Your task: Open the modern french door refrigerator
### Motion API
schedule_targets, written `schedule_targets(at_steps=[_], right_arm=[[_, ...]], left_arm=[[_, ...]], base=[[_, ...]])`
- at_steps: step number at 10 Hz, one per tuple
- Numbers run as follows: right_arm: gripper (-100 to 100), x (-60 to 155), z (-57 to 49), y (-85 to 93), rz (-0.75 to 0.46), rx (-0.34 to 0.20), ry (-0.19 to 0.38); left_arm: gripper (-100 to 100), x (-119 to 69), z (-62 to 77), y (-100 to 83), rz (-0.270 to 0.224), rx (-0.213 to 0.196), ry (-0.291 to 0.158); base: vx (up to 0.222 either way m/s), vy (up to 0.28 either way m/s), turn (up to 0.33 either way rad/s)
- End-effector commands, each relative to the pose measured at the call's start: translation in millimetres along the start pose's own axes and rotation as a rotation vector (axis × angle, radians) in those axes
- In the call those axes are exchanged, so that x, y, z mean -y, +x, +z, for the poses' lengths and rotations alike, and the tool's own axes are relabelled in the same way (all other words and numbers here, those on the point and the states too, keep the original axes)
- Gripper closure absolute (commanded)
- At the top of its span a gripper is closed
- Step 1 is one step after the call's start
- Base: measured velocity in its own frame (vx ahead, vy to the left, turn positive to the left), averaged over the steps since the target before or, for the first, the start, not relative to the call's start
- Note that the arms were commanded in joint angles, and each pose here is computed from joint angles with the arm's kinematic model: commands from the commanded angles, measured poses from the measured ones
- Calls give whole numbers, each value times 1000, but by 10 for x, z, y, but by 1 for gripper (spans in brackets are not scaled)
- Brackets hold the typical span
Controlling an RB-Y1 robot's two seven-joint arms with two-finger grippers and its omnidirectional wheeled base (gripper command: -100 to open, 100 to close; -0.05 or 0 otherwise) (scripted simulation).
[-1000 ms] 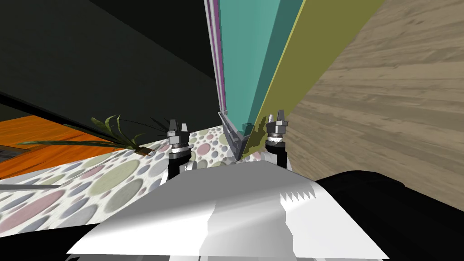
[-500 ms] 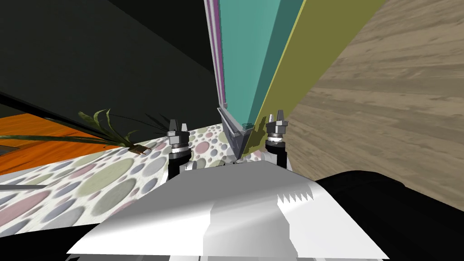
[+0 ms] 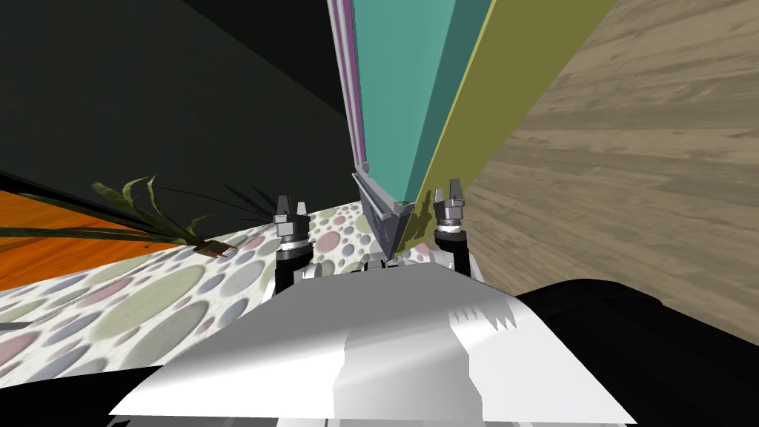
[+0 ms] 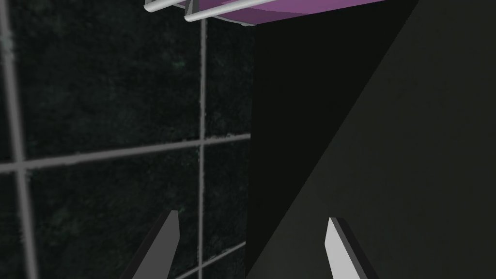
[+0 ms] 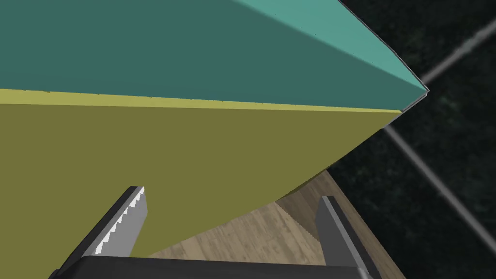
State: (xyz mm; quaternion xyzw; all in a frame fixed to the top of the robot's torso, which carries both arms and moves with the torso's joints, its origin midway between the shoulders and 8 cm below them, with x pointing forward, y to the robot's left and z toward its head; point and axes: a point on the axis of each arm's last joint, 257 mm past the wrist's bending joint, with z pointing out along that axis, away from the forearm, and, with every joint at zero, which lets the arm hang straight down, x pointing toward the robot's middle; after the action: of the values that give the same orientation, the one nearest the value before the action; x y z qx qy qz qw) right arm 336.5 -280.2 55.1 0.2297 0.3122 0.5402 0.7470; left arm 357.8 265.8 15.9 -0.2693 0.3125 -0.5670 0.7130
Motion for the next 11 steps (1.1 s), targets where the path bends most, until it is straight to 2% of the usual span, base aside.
schedule_targets(at_steps=[1, 2, 4, 7, 8, 9, 10, 11], right_arm=[[-100, 42, -29, 103, -160, -74, -23], [-100, 42, -29, 103, -168, -74, -24], [-100, 97, -71, 182, -303, -124, -46], [-100, 130, -97, 222, -400, -147, -61], [-100, 168, -126, 265, -474, -170, -75], [-100, 168, -126, 265, -484, -170, -76], [-100, 210, -159, 310, -558, -194, -92], [-100, 210, -159, 310, -570, -194, -93]], left_arm=[[0, 0, 0, 0, 0, 0, 0], [0, 0, 0, 0, 0, 0, 0], [0, 0, 0, 0, 0, 0, 0], [0, 0, 0, 0, 0, 0, 0], [0, 0, 0, 0, 0, 0, 0], [0, 0, 0, 0, 0, 0, 0], [0, 0, 0, 0, 0, 0, 0], [0, 0, 0, 0, 0, 0, 0]], base=[[56, 58, -153], [35, 39, -58], [41, 40, -154], [33, 43, -95], [32, 42, -159], [26, 38, -68], [41, 41, -121], [32, 37, -89]])
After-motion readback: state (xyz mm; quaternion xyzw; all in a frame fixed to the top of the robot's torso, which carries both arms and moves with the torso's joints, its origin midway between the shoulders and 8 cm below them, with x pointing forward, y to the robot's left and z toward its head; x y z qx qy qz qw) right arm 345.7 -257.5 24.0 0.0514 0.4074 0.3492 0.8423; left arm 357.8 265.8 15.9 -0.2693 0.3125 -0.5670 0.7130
